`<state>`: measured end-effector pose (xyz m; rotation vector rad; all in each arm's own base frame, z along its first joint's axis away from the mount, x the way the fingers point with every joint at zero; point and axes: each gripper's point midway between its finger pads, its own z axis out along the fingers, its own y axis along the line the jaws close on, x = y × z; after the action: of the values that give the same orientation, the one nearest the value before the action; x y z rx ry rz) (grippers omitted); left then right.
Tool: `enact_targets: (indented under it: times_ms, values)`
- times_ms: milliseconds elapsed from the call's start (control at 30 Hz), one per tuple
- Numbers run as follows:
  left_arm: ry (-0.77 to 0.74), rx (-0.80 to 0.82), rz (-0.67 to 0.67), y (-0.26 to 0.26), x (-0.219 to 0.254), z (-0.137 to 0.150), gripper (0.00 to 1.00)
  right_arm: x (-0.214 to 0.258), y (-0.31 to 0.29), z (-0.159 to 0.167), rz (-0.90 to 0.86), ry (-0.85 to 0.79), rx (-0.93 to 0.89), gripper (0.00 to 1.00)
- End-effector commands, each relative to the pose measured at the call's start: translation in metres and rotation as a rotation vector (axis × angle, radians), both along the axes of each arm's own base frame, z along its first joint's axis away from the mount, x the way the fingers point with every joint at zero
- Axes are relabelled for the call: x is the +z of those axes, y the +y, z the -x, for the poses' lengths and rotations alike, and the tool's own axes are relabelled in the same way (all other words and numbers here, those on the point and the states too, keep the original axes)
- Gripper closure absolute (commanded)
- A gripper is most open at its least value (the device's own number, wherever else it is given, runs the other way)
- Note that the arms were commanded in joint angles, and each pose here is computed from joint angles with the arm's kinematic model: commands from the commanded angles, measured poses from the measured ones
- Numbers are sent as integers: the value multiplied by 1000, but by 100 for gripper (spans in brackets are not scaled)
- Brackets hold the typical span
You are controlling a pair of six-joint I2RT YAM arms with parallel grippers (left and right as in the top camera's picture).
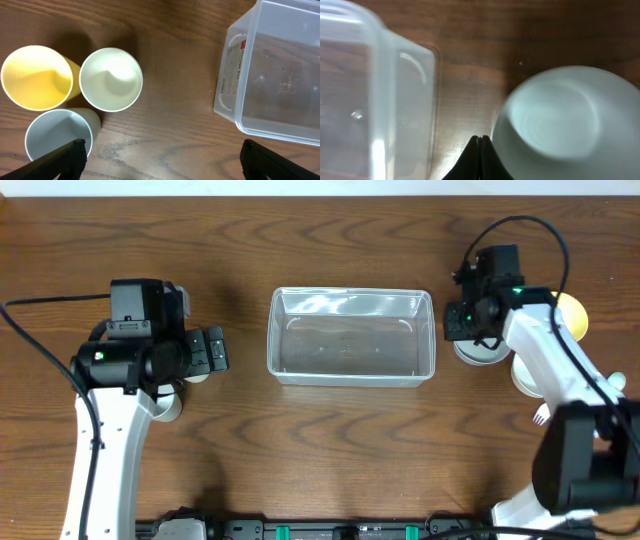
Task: Pack container
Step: 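Raise both arms and move grippers above the cups and bowl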
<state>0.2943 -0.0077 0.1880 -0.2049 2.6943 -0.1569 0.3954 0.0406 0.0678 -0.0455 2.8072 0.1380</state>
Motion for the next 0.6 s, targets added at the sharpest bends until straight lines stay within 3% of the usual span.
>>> enact_targets:
  times_ms: [0, 267, 567]
  values:
    - [-3, 5, 5, 1, 3, -2, 2, -1, 18, -9, -60, -16, 24, 98]
    - [-3, 5, 5, 1, 2, -2, 2, 19, 83, -11, -327, -87, 278, 90]
    - [0, 5, 5, 1, 2, -2, 2, 19, 84, -9, -330, -80, 277, 90]
